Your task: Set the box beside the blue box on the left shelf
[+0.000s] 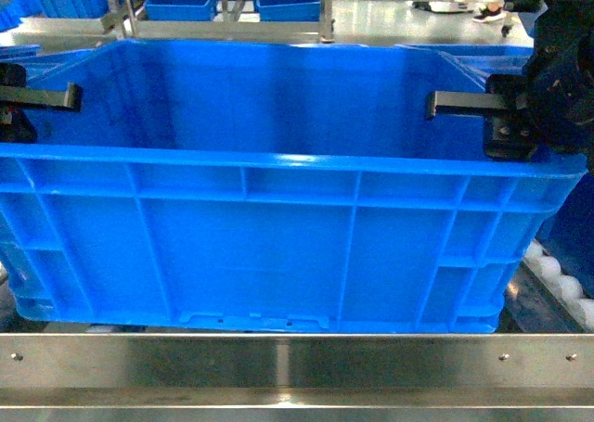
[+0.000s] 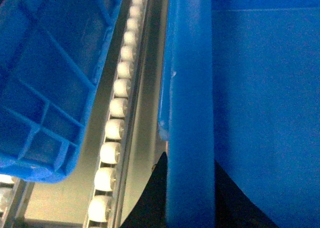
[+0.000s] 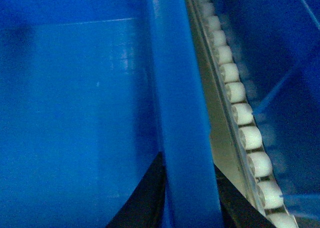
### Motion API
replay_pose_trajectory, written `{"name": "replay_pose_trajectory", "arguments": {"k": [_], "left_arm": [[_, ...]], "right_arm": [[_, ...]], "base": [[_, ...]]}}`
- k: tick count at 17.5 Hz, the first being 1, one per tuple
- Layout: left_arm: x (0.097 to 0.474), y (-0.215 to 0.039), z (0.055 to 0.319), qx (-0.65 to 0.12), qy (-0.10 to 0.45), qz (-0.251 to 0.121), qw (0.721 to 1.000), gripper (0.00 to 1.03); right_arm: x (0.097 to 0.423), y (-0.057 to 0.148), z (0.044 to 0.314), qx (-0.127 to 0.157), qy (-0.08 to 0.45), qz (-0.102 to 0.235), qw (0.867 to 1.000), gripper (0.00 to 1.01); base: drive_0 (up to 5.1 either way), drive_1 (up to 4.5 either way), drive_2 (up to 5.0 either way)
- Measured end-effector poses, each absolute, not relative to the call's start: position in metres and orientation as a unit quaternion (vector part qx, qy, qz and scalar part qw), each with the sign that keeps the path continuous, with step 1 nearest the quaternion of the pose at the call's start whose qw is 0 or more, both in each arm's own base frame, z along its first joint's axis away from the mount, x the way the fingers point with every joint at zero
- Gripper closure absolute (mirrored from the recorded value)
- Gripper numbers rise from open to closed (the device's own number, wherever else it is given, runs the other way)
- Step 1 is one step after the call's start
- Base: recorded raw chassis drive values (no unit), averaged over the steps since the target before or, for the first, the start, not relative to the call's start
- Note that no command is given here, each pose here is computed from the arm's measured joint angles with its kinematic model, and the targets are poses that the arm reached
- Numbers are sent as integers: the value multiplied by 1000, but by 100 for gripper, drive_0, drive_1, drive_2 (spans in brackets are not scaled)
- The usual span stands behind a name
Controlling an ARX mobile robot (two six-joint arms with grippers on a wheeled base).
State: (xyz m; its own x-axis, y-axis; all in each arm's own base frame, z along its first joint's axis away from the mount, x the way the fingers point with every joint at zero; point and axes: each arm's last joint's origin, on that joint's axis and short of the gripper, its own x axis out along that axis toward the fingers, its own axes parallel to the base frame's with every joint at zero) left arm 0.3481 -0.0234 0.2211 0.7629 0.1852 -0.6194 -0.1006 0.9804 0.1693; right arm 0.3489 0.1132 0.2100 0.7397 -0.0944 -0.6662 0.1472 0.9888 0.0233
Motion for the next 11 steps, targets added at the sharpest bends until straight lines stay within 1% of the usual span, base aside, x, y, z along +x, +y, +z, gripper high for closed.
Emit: {"name": "replay_pose_trajectory", "arguments": {"k": [1,2,5,6,7,8,9,10,11], "left_arm": [[348,-23,220,67,338,84,935,85],[348,-27,218,74,338,92,934,80],[349,-31,218,85,332,104,934,75],[350,-32,219,88,330,108,934,65],[351,-33,222,81,320,104,938,56],[352,-33,224,76,319,101,939,51],[356,-36,230,60,268,98,957,27],[355,-40,273,16,113,88,990,4],[347,-40,297,5,61,88,994,5]], "right_arm": [[348,114,210,37,354,-70,932,81],[346,117,210,31,357,-76,931,77],[343,123,210,20,357,-81,930,72],[342,127,214,20,346,-80,935,62],[343,128,221,29,337,-74,938,53],[344,128,224,32,329,-75,941,48],[346,137,238,50,271,-60,959,24],[335,148,286,65,74,-31,995,3],[326,146,307,49,-15,-48,998,3]], "base": [[0,0,0],[0,0,0],[0,0,0],[0,0,0],[0,0,0],[0,0,0],[0,0,0],[0,0,0],[0,0,0]]}}
